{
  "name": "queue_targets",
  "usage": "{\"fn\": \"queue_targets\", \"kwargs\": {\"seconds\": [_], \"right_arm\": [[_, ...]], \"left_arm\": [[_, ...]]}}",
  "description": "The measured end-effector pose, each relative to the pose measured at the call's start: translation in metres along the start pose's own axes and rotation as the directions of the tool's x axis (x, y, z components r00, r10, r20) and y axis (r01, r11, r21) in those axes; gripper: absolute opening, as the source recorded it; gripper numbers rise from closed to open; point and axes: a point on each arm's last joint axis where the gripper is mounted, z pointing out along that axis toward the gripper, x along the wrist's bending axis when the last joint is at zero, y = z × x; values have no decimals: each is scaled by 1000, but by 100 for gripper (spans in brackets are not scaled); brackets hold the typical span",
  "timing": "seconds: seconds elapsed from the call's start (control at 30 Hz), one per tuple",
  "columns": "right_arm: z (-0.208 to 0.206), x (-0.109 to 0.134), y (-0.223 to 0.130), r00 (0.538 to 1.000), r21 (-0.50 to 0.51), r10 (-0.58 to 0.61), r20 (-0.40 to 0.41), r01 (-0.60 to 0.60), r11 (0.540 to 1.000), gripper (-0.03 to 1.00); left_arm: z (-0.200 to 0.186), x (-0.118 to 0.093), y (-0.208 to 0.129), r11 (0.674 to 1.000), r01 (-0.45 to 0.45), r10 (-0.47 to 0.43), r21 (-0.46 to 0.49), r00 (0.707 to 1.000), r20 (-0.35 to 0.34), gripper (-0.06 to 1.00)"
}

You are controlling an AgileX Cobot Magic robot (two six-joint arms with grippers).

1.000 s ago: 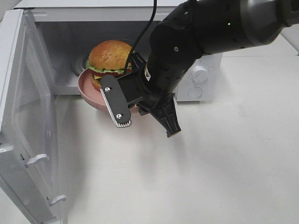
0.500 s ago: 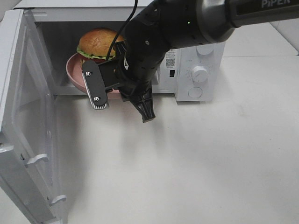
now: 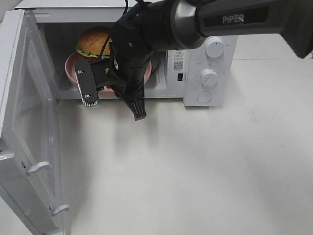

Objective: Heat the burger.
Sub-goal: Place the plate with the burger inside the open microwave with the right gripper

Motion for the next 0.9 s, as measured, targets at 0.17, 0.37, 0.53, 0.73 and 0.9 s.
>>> {"fn": "queue_targets", "kwargs": {"seconds": [0.17,0.37,0.53,0.73,0.9], "right_arm": [[5,-7,0,1000,9,6,5,-6,1000,5],[15,-21,-4,999,21,30,25,-30,999,5],[20,-28,-8,998,25,45,36,-46,999,5],[31,-28,-10,998,30,53,31,-54,998,5],[35,-27,-10,998,30,59,23,-59,998,6]], "left_arm": [[0,0,0,1000,0,0,0,1000,0,98],[0,0,0,1000,0,0,0,1000,0,98],[0,0,0,1000,0,0,0,1000,0,98],[0,0,0,1000,0,0,0,1000,0,98],[0,0,0,1000,0,0,0,1000,0,98]]}}
